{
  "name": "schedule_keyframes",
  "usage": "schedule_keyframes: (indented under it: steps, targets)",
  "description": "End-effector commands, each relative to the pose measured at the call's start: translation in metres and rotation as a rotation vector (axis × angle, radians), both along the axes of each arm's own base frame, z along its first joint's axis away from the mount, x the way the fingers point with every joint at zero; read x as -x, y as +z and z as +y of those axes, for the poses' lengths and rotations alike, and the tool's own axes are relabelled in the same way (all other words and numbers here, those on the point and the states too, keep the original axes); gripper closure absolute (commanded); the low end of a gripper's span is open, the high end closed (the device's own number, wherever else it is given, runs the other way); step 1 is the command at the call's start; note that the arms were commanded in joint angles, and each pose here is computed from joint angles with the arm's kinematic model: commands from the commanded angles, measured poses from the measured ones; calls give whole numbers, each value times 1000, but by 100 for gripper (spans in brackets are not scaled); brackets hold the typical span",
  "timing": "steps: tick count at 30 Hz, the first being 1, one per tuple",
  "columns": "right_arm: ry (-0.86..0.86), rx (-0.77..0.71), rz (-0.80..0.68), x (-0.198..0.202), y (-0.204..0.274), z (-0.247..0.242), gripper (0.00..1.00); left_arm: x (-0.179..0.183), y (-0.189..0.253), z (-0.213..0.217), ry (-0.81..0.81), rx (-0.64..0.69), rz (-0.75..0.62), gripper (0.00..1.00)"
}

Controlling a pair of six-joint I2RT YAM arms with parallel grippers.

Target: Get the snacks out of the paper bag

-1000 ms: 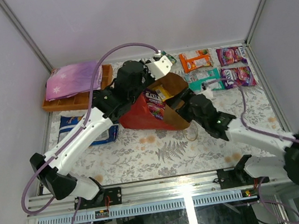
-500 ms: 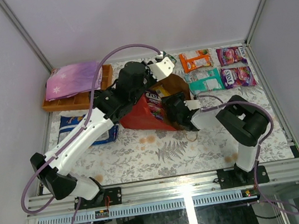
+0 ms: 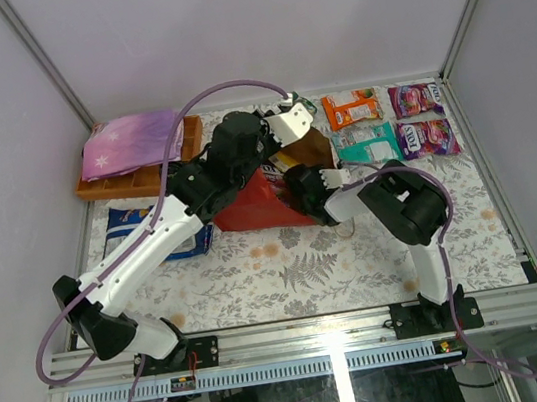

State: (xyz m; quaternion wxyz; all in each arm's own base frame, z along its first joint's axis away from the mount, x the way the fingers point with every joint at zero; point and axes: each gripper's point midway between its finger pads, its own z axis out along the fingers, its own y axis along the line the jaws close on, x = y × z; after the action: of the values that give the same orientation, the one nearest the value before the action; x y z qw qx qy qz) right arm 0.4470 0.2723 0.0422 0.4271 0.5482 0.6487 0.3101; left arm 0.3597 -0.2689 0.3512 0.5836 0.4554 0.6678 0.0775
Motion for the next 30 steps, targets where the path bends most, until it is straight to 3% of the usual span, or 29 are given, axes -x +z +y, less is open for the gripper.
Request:
schedule_keyframes:
  steps: [1,6,11,15,22,30]
  targets:
    - [54,80,-207,-8,66,-4,100,4,24,5,7,38,-71,100]
    - [333,147,-312,32,131,12,100,2,21,6,16,23,-74,100]
    - [566,230,-294,111,158,-2,100,1,17,5,13,19,-73,100]
    - [539,292,-234,164,156,-59,100,-1,13,3,13,12,-64,100]
    - [364,494,-123,216,152,-162,100,-3,12,2,20,2,-58,100]
    - [312,605,18,201,140,-189,100,-4,2,-4,14,-12,-26,100]
